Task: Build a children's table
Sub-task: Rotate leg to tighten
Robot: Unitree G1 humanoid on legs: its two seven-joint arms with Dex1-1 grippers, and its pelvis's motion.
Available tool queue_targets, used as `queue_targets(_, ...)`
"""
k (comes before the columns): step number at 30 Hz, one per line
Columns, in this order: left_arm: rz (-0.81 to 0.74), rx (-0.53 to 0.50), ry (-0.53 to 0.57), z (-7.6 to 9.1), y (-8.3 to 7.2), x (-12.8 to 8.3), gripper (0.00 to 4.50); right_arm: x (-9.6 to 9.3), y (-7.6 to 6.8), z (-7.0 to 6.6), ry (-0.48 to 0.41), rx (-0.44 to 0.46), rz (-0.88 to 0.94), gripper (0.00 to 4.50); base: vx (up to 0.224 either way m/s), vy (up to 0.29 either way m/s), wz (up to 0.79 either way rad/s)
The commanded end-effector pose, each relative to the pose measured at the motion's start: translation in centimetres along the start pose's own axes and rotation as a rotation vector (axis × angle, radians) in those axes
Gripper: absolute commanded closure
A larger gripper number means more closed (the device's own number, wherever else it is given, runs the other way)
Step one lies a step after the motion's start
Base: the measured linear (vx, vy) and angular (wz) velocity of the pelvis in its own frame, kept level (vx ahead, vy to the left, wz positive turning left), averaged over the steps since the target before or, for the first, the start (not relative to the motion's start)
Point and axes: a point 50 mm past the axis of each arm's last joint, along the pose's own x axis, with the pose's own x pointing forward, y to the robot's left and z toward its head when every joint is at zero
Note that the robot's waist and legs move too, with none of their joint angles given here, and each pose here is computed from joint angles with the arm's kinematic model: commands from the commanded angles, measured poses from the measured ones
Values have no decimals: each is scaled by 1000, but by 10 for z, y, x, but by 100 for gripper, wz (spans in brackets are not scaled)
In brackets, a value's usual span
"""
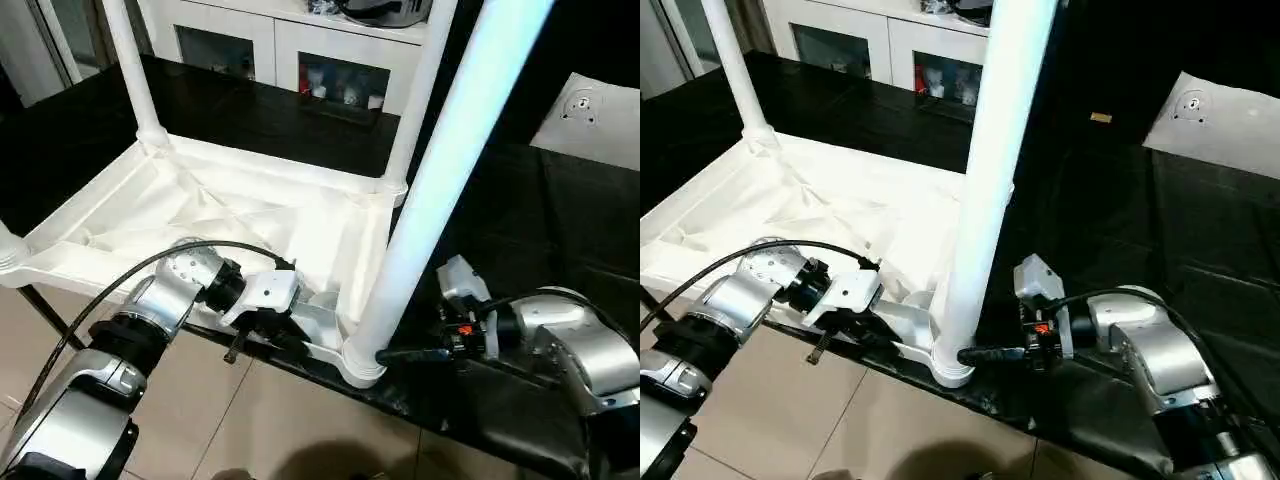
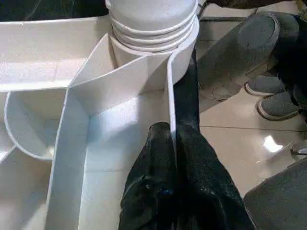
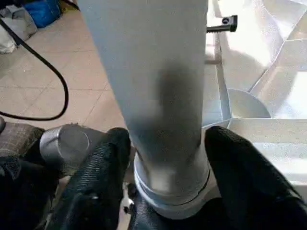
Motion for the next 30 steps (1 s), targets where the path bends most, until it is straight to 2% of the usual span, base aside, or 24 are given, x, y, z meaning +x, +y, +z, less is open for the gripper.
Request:
queue_targets(1, -64, 69, 8, 10, 0, 9, 450, 3, -1, 2, 13, -24, 6, 225, 0, 0, 0)
queue_targets(8, -27, 45, -7, 8, 1, 10, 450, 8, 4, 1, -15, 12, 33, 257, 0, 0, 0)
queue_targets(14, 73, -63, -115, 12, 7, 14, 450, 12, 11, -1, -79, 89, -40, 259, 0, 0, 0)
queue_targets(18, 162, -110, -142, 13, 15, 20, 450, 25, 0, -5, -90, 122, -248, 259, 0, 0, 0)
queue_targets(19, 233, -156, -138, 13, 22, 23, 450, 35, -8, -7, -91, 153, -378, 259, 0, 0, 0)
queue_targets(23, 303, -205, -126, 12, 29, 26, 450, 44, -15, -6, -110, 200, -493, 261, 0, 0, 0)
queue_targets(24, 374, -234, -116, 14, 37, 28, 450, 54, -21, -3, -126, 254, -581, 262, 0, 0, 0)
queue_targets(25, 379, -235, -116, 15, 38, 28, 450, 55, -21, -3, -127, 257, -587, 262, 0, 0, 0)
queue_targets(26, 486, -270, -93, 17, 49, 31, 450, 67, -28, -2, -134, 318, -688, 262, 0, 0, 0)
queue_targets(27, 486, -270, -93, 17, 49, 31, 450, 67, -28, -2, -134, 318, -688, 262, 0, 0, 0)
queue_targets(28, 577, -301, -86, 21, 59, 32, 450, 74, -32, -2, -119, 352, -757, 262, 0, 0, 0)
queue_targets(30, 648, -328, -90, 24, 66, 33, 450, 80, -36, -3, -101, 380, -833, 262, 0, 0, 0)
